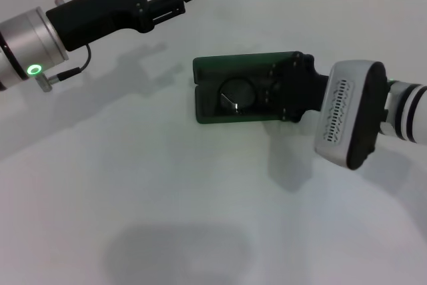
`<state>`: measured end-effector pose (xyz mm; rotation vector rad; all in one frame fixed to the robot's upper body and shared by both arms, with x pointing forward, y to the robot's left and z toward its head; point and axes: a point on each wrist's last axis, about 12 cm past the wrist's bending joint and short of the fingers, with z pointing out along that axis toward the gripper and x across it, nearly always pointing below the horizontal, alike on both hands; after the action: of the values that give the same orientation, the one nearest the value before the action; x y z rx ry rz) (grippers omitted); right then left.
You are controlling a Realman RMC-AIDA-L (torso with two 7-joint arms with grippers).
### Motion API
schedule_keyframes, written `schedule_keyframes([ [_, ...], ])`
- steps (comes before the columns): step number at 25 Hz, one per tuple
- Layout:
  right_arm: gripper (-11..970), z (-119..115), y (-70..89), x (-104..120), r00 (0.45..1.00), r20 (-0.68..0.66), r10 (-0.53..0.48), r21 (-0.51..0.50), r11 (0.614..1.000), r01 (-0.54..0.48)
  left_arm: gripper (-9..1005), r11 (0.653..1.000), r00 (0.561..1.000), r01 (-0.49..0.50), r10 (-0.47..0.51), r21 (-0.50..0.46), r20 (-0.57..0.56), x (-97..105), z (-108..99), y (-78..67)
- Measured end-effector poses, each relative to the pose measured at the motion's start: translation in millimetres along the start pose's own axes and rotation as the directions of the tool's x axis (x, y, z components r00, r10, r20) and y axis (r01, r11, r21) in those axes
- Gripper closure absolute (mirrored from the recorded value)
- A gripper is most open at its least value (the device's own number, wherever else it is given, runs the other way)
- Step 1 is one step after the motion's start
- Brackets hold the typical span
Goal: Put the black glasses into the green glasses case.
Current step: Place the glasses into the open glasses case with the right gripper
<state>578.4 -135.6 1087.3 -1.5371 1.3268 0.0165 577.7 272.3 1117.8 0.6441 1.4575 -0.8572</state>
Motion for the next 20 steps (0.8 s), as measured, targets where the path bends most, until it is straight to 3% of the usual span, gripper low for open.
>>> schedule_keyframes([
  [4, 809, -10, -0.5, -2, 0.995, 0.067, 0.074, -0.048, 0.996, -0.071, 276, 1.000, 1.000, 0.007, -0.007, -0.005, -0.002, 1, -3, 0.3],
  [9, 808, -35, -13.8, 12, 0.964, 0.125, 0.235, -0.058, 0.972, -0.229, 276, 1.000, 1.000, 0.010, -0.010, 0.001, 0.000, 1, 1, -1.4],
  [15, 806, -54, -24.0, 47, 0.899, 0.049, 0.436, 0.020, 0.899, -0.437, 275, 1.000, 1.000, 0.017, -0.017, 0.003, -0.001, 3, 2, -2.7],
  [20, 805, -62, -28.2, 68, 0.848, -0.077, 0.525, 0.045, 0.851, -0.523, 275, 1.000, 1.000, 0.025, -0.025, 0.009, 0.001, 5, 5, -5.6],
])
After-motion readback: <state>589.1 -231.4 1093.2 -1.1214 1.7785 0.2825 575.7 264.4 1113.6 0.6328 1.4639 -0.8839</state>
